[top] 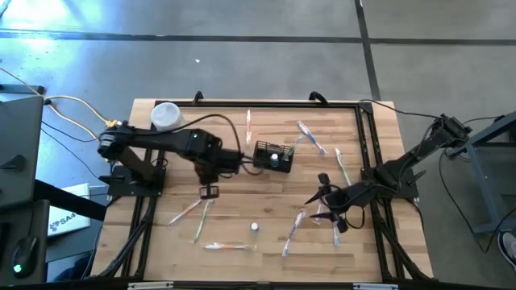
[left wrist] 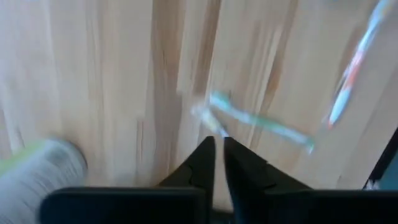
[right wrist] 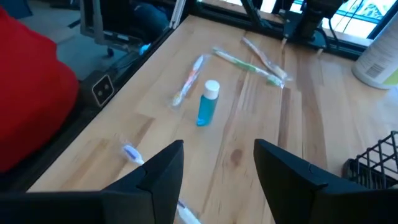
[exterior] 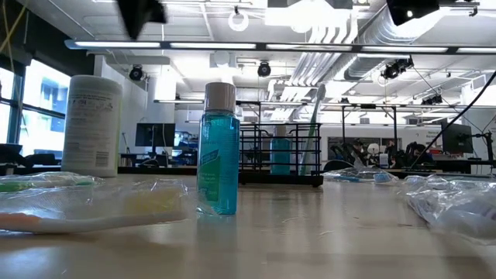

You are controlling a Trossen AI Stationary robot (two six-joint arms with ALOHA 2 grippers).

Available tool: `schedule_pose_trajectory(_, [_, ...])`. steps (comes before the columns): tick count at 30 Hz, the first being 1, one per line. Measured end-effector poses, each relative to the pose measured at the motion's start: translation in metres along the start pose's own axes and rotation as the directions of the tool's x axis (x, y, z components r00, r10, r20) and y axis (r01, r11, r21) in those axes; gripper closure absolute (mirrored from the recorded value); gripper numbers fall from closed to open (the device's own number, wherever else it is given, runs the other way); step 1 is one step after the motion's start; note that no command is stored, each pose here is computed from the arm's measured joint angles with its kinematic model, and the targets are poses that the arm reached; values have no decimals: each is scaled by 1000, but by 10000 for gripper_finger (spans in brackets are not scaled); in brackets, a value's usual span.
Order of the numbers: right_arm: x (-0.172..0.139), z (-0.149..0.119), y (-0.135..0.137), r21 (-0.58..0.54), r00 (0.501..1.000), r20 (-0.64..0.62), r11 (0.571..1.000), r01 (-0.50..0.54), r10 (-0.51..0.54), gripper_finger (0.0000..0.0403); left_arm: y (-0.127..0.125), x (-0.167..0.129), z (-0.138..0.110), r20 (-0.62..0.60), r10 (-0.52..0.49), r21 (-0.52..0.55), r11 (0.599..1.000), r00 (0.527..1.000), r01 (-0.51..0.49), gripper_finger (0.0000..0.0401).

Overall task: Pick & Place toothbrushing station
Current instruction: Put the middle orange toothbrush into the mesh organizer

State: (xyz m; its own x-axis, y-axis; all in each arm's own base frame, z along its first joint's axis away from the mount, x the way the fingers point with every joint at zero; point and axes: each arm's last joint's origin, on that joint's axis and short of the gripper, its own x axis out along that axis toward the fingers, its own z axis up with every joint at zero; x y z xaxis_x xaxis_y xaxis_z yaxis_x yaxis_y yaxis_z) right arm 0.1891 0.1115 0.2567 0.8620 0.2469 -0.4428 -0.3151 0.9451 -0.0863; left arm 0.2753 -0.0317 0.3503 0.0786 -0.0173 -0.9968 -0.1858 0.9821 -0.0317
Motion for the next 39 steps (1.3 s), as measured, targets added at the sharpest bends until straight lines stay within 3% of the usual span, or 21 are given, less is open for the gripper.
schedule_pose_trajectory(5, [1,4,0,10,999,38,1000,2,-3,215,4,34,-24,-55,-109,1,994,993,109,278])
schedule_pose_trajectory(12, [11,3,1,-30,999,40,999,14,-12,215,15,70,-44,-109,34,-71,997,993,-42,217])
schedule_pose_trajectory(18, [21,-1,-1,-35,1000,11,999,28,-27,215,11,99,-50,-112,25,-139,989,993,-40,210])
schedule_pose_trajectory(22, [29,-7,1,-13,999,-32,1000,23,-24,215,10,116,-54,-131,-33,-180,984,991,9,210])
schedule_pose_trajectory(28, [36,-11,3,2,998,-62,1000,21,-21,215,0,125,-68,-171,57,-192,977,984,-90,210])
schedule_pose_trajectory(39, [41,-14,4,9,997,-80,1000,18,-18,215,-35,144,-81,-58,39,-254,966,998,-53,210])
